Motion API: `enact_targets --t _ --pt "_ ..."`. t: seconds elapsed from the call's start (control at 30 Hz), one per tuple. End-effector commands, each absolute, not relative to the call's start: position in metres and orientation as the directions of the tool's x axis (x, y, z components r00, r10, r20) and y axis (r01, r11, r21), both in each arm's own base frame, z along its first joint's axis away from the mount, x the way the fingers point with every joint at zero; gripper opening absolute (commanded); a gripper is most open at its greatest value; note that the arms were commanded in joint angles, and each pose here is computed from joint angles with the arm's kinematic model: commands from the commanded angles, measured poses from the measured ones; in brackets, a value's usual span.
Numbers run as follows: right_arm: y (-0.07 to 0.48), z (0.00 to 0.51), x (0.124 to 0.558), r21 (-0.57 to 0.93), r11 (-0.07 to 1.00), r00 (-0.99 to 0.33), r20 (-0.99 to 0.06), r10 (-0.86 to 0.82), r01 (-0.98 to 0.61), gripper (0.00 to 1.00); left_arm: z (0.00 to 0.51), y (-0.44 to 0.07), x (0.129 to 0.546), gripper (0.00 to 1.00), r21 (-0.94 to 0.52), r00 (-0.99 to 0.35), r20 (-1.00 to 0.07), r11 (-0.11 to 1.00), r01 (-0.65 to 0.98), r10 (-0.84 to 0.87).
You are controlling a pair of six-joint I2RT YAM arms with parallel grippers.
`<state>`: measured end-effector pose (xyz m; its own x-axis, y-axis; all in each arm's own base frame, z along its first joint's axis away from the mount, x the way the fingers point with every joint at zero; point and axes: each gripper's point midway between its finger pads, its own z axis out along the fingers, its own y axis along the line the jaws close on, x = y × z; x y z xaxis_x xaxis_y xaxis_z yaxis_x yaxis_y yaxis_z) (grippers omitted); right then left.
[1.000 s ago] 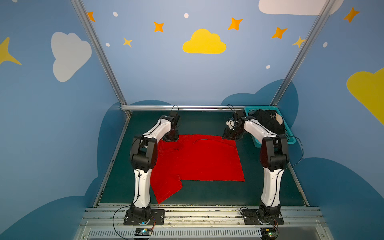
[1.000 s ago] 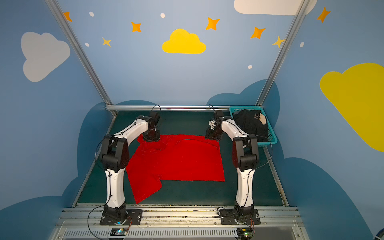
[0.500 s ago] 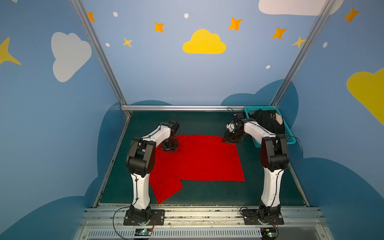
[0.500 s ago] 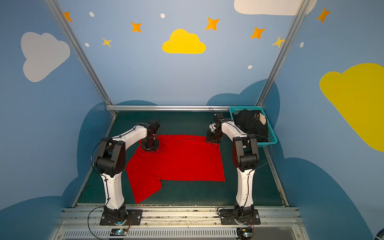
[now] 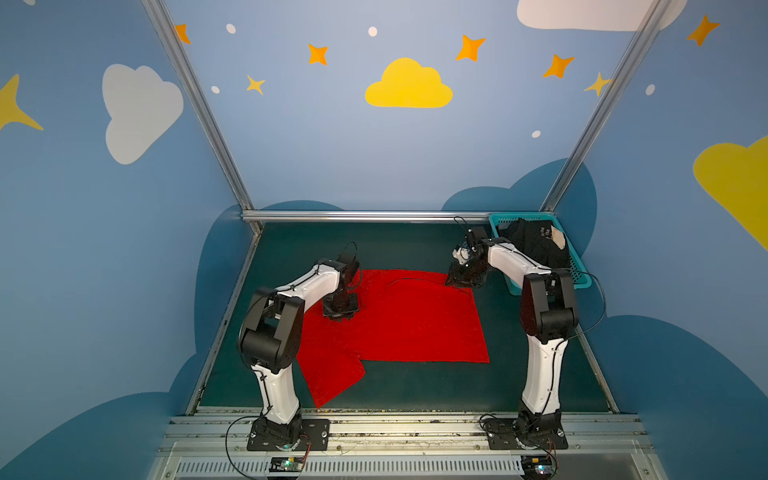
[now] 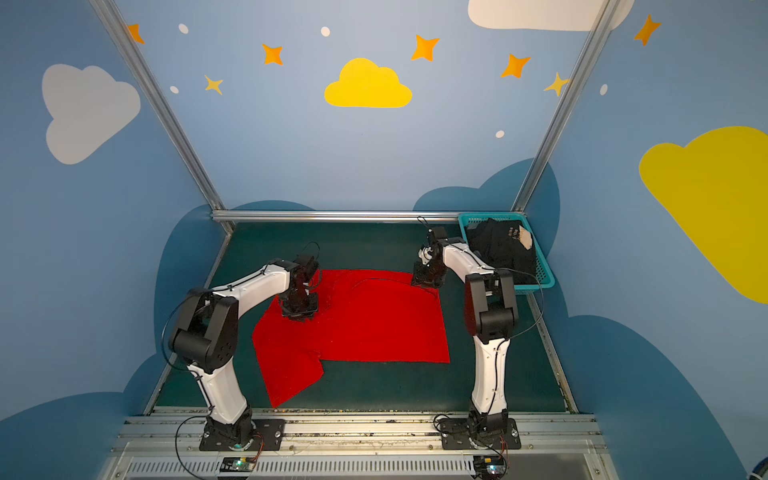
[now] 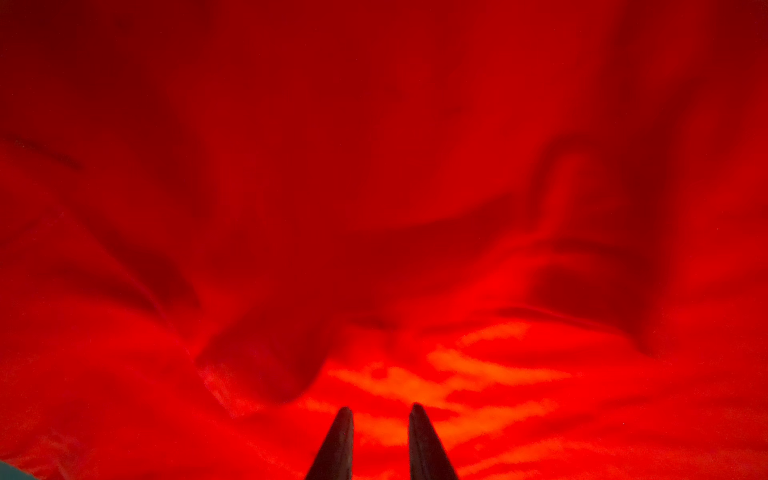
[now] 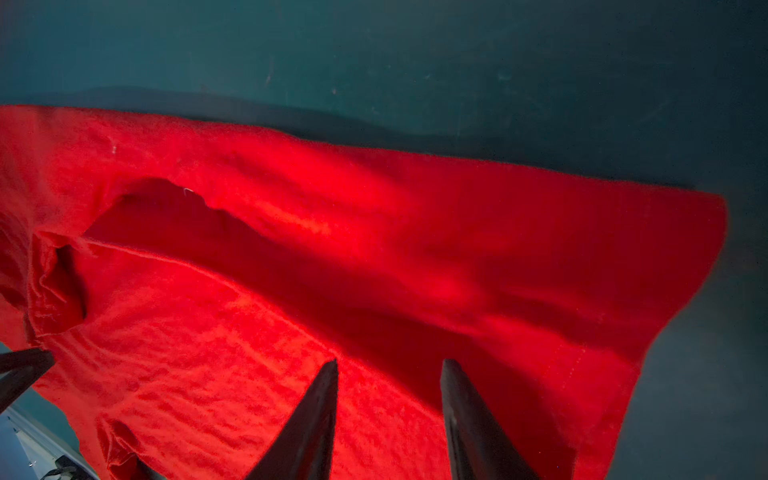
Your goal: Fold and stack the t-shirts
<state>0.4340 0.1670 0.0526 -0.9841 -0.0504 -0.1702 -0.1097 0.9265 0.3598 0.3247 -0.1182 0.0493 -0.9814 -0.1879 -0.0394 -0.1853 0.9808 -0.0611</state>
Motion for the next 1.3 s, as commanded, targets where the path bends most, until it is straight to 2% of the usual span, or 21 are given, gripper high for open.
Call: enact_targets --t 0.0,0.1,0.2,0.33,0.57,0.97,1.27 --pt "0.17 0.07 0.434 0.372 0.919 -0.978 -0.2 -0.055 -0.128 0.43 0.085 -0.125 0.34 0.26 -0.116 -0.972 -0.124 0.976 -0.185 -0.199" --pt "0.171 0.073 0.437 0.376 0.917 -0.977 -0.208 -0.055 -0.132 0.43 0.104 -0.125 0.363 0.27 -0.124 -0.961 -0.2 0.978 -0.171 -0.193" --pt "0.172 0.075 0.445 0.373 0.918 -0.973 -0.223 -0.055 -0.138 0.41 0.103 -0.125 0.384 0.27 -0.124 -0.958 -0.216 0.979 -0.164 -0.188" --pt "0.172 0.078 0.461 0.355 0.922 -0.969 -0.235 -0.073 -0.156 0.37 0.08 -0.128 0.407 0.25 -0.138 -0.966 -0.185 0.978 -0.158 -0.182" --pt "0.189 0.065 0.469 0.401 0.9 -0.977 -0.186 -0.101 -0.17 0.34 0.036 -0.114 0.416 0.24 -0.079 -0.972 -0.117 0.978 -0.194 -0.202" --pt "0.206 0.041 0.423 0.439 0.886 -0.987 -0.119 -0.108 -0.149 0.26 0.014 -0.087 0.411 0.25 -0.047 -0.957 -0.083 0.961 -0.273 -0.277" --pt "0.185 0.031 0.385 0.347 0.927 -0.988 -0.1 -0.115 -0.143 0.26 0.006 -0.071 0.411 0.25 -0.047 -0.941 -0.054 0.942 -0.333 -0.335"
